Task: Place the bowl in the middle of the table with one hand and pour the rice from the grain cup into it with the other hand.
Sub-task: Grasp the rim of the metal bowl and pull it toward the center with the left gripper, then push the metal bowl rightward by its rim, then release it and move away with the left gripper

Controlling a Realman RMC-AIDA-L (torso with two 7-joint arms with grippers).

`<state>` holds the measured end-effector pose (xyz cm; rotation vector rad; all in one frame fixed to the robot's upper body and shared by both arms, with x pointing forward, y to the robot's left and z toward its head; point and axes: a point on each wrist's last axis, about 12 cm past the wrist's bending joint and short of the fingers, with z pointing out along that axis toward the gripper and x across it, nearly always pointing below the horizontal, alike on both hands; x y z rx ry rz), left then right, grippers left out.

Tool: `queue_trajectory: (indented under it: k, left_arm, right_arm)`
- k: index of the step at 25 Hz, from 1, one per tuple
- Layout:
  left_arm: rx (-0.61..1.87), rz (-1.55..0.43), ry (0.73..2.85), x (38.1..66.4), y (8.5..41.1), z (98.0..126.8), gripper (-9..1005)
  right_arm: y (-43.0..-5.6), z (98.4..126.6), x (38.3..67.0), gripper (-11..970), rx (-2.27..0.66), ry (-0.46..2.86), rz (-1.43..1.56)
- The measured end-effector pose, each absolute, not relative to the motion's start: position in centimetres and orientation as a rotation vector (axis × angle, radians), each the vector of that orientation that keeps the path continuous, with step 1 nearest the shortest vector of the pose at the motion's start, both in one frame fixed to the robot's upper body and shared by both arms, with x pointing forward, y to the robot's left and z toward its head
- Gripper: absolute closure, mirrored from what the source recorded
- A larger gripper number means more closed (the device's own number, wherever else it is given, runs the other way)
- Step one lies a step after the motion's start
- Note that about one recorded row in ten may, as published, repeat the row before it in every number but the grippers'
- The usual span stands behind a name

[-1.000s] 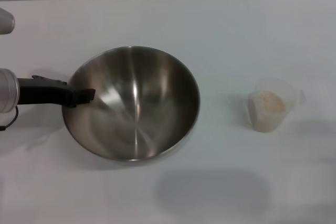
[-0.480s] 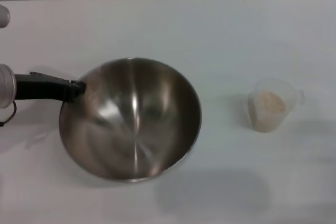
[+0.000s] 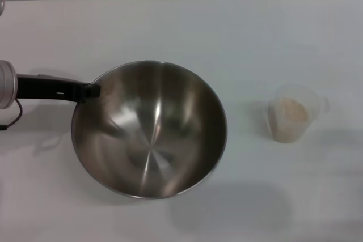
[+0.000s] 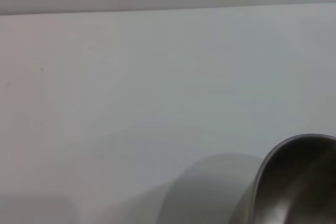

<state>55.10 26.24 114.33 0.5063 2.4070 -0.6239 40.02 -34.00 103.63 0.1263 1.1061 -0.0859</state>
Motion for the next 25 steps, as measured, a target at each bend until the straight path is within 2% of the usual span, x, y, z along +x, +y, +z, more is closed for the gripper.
queue_trajectory:
  k: [11,25]
  left_arm:
    - [0.586,-0.73,2.383,55.4,24.8,115.7,944]
    - [0.785,-0.74,2.396,53.0,22.5,115.9,932]
  right_arm:
    - [-33.9,103.6,40.0,143,0.129,1.104,-0.082]
    - [-33.9,103.7,40.0,143,0.128,1.102,-0.084]
